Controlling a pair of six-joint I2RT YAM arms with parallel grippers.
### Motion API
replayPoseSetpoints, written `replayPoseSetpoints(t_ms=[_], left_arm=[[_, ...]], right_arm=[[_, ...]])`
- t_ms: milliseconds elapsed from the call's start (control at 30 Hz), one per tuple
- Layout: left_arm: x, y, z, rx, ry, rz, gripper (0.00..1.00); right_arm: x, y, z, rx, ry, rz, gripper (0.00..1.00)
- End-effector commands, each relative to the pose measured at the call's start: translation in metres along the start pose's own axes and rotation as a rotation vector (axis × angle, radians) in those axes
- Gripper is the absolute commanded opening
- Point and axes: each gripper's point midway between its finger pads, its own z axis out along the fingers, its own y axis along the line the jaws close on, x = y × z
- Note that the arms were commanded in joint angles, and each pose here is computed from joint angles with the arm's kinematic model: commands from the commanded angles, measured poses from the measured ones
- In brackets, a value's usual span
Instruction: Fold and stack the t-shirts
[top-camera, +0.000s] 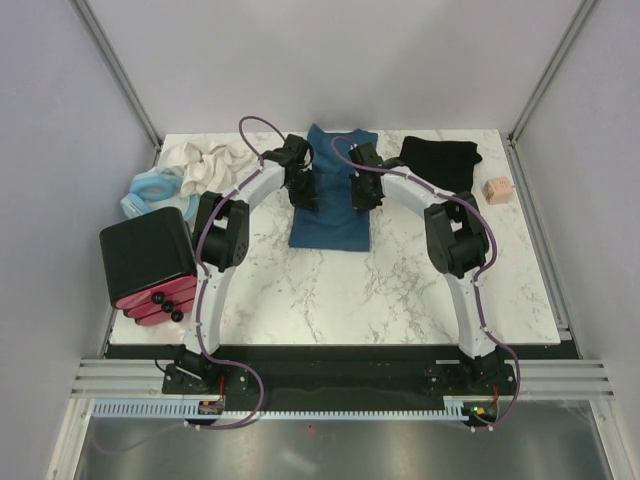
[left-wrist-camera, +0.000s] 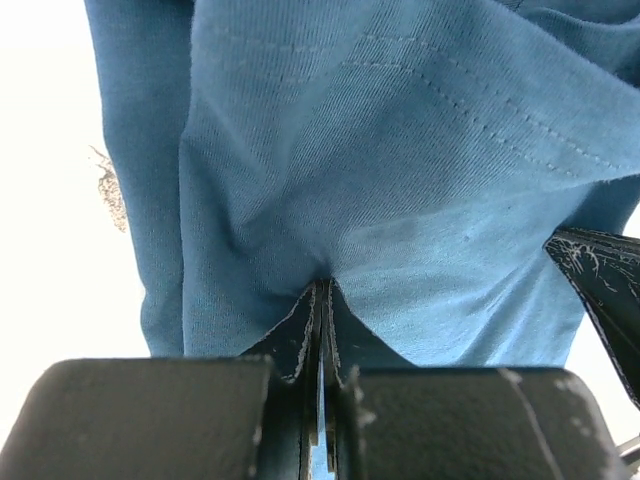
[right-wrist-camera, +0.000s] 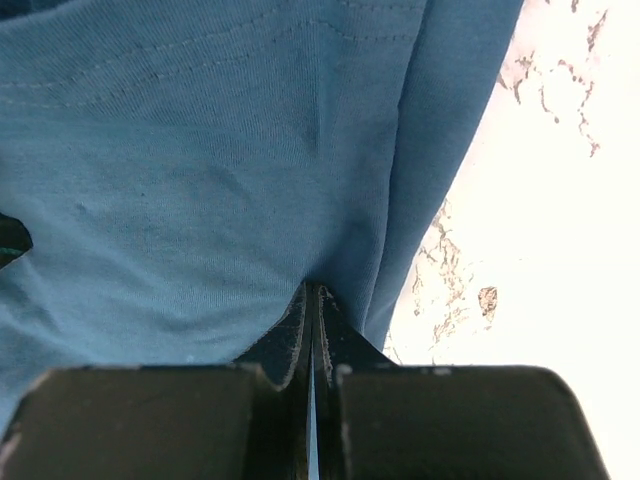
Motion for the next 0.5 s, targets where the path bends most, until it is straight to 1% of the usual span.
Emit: replayPoseSetpoints(t_ms=[0,200,300,467], left_arm=[[0.004,0.057,-0.003,-0.201,-0.005,-0.007,0.02],[0.012,0.065,-0.015,-0.210,0.004,-0.043,0.02],[0.010,0.067,-0.022,-0.224,-0.014,-0.042,0.02],[-0.004,0.064,-0.032,-0.211,-0.048,-0.034,0.02]], right_arm=[[0.020,-0.044,0.003,0.131,0.057,-0.002,0.00],[0.025,-0.053,-0.006,0.138,0.059,-0.002,0.00],[0.023,-0.060,-0.011,0.156,0.048,0.003,0.00],[0.012,-0.066,-0.017,0.131,0.029,0.018,0.00]])
